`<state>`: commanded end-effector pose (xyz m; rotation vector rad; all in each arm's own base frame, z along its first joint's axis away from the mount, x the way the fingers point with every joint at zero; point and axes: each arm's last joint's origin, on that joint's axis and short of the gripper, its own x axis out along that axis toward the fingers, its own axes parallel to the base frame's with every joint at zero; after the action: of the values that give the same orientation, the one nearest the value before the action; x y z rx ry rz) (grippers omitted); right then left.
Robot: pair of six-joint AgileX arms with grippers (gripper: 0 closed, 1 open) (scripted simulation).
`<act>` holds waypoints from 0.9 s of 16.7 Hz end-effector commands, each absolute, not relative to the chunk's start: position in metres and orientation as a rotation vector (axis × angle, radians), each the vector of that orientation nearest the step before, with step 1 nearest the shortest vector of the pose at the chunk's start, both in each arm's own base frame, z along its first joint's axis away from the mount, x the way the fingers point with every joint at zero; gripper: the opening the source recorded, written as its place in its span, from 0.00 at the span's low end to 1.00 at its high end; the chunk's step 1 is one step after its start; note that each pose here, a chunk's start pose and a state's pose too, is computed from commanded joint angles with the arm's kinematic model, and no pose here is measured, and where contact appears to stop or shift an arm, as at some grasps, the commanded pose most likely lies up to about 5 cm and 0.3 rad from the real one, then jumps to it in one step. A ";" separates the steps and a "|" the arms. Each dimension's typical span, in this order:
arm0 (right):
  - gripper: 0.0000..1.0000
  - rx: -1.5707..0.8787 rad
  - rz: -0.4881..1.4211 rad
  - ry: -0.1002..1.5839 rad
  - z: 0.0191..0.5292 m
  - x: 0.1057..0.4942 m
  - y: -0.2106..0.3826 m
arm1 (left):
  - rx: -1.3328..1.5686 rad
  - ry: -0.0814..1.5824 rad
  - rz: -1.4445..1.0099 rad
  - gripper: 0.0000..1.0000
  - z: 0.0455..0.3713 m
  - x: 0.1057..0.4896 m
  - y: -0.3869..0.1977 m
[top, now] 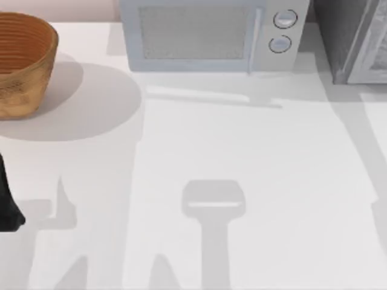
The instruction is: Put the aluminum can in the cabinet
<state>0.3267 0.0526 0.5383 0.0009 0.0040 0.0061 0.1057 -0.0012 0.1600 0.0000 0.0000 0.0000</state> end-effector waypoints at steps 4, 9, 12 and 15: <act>0.00 0.001 0.003 0.010 0.539 0.363 0.052 | 0.000 0.000 0.000 1.00 0.160 0.106 -0.001; 0.00 0.003 0.000 0.004 0.534 0.395 0.048 | 0.000 0.000 0.000 1.00 0.160 0.106 -0.001; 0.00 0.004 0.000 0.000 0.531 0.404 0.045 | 0.000 0.000 0.000 1.00 0.160 0.106 -0.001; 0.00 0.004 0.000 0.000 0.530 0.406 0.045 | 0.000 0.000 0.000 1.00 0.160 0.106 -0.001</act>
<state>0.4058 0.0450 0.5304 0.0038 -0.0005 -0.0004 0.1057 -0.0012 0.1600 0.0000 0.0000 0.0000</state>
